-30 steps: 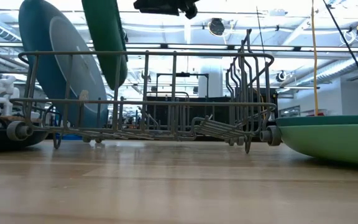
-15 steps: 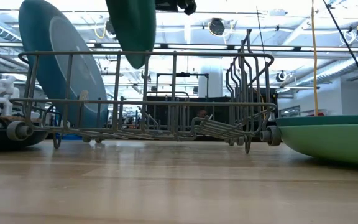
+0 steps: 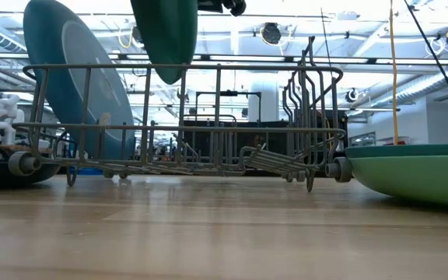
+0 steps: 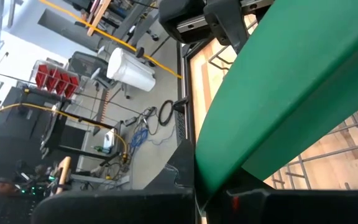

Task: Sort dishes
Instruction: Put the dark green plate into the gray dish rack

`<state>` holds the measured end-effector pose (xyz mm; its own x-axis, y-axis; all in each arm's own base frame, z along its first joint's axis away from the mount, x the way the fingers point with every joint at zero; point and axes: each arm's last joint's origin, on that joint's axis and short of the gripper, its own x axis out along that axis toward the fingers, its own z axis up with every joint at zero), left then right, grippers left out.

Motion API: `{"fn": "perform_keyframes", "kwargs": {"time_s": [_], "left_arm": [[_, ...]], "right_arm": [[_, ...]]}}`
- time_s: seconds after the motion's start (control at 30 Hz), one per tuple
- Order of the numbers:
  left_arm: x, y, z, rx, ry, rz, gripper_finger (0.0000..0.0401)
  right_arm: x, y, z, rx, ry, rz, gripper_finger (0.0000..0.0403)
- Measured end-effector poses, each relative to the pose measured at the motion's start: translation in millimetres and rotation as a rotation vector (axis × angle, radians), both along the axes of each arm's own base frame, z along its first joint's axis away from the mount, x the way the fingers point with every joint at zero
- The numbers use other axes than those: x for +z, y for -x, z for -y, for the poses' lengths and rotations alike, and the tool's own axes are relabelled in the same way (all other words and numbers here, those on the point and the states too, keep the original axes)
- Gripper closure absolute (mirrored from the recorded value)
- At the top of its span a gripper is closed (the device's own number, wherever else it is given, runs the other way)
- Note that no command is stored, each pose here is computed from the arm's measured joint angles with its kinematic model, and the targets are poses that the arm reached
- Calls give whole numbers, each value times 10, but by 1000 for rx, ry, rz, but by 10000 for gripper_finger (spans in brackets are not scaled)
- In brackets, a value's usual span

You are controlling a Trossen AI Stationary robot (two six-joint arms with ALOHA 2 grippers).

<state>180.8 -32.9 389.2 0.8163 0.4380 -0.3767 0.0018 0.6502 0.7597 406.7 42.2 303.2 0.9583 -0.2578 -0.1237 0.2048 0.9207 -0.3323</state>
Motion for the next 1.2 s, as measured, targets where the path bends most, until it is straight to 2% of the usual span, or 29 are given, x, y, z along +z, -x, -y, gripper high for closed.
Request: {"fn": "perform_keyframes", "kwargs": {"time_s": [0.23,0.53,0.8,0.97,1.2], "left_arm": [[-5,3,0,-15,-31,-22,401],[-72,65,-30,-73,-139,-166,401],[-90,128,-108,-113,-267,-280,401],[-117,112,-143,-147,-313,-343,401],[-147,98,-191,-176,-312,-389,401]], "right_arm": [[-12,1,-17,22,-43,-3,287],[-82,-53,-40,102,-74,-4,287],[-345,-249,33,79,-87,35,287],[-527,-371,96,59,-121,84,287],[-676,-451,149,43,-137,113,287]]}}
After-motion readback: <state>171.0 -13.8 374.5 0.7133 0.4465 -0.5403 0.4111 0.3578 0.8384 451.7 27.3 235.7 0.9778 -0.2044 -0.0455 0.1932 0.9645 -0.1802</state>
